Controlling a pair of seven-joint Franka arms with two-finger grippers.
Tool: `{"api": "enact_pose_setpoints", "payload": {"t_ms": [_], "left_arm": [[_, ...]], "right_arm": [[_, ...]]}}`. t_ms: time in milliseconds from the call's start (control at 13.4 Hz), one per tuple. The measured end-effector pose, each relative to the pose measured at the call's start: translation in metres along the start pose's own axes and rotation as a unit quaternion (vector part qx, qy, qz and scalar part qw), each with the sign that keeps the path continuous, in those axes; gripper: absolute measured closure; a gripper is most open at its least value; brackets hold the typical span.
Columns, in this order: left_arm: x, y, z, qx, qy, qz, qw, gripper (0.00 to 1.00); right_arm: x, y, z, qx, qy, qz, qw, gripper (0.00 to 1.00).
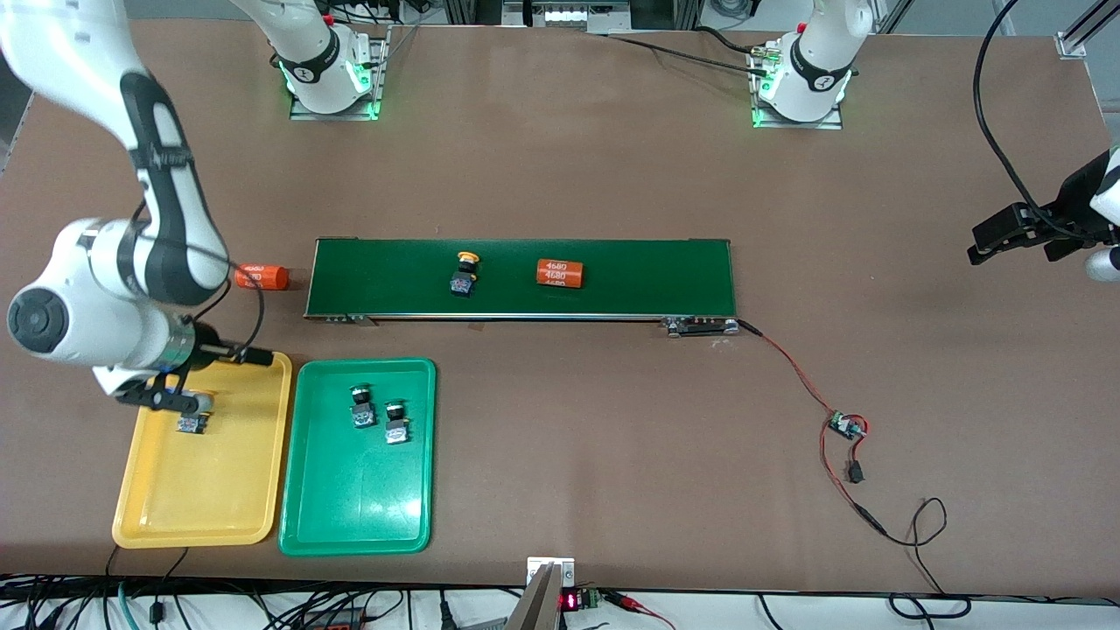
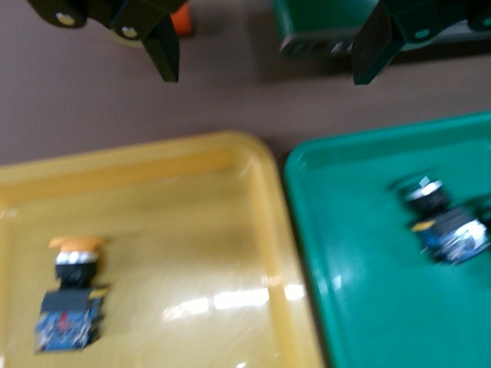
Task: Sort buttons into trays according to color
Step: 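Return the right gripper to the belt and grasp another orange-based button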
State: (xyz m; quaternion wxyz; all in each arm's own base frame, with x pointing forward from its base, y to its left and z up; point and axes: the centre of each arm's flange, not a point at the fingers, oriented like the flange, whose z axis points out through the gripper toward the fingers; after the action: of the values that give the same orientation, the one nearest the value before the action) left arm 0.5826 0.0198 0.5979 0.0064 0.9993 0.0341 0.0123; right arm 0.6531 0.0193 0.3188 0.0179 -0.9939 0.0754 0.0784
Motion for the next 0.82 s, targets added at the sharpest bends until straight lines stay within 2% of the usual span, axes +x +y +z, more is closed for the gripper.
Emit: {"api": "enact_pose_setpoints", "payload": {"t_ms": [223, 447, 819], "left_arm": [[-0.002, 0.001, 0.001, 0.000, -0.009, 0.001, 1.000, 0.00], [-0.002, 0.002, 0.001, 0.000, -0.009, 0.002, 1.000, 0.00], [-0.003, 0.002, 0.001, 0.000, -0.010, 0.001, 1.000, 0.00]], "right_arm": [[-0.043, -0.056, -0.026, -0.007, -0.014, 0.006, 1.000, 0.00], [-0.080, -0.111, -0.012, -0.017, -0.017, 0.006, 1.000, 0.00], [-0.158, -0.185, 0.050, -0.016, 0.024, -0.003, 1.000, 0.00]]}}
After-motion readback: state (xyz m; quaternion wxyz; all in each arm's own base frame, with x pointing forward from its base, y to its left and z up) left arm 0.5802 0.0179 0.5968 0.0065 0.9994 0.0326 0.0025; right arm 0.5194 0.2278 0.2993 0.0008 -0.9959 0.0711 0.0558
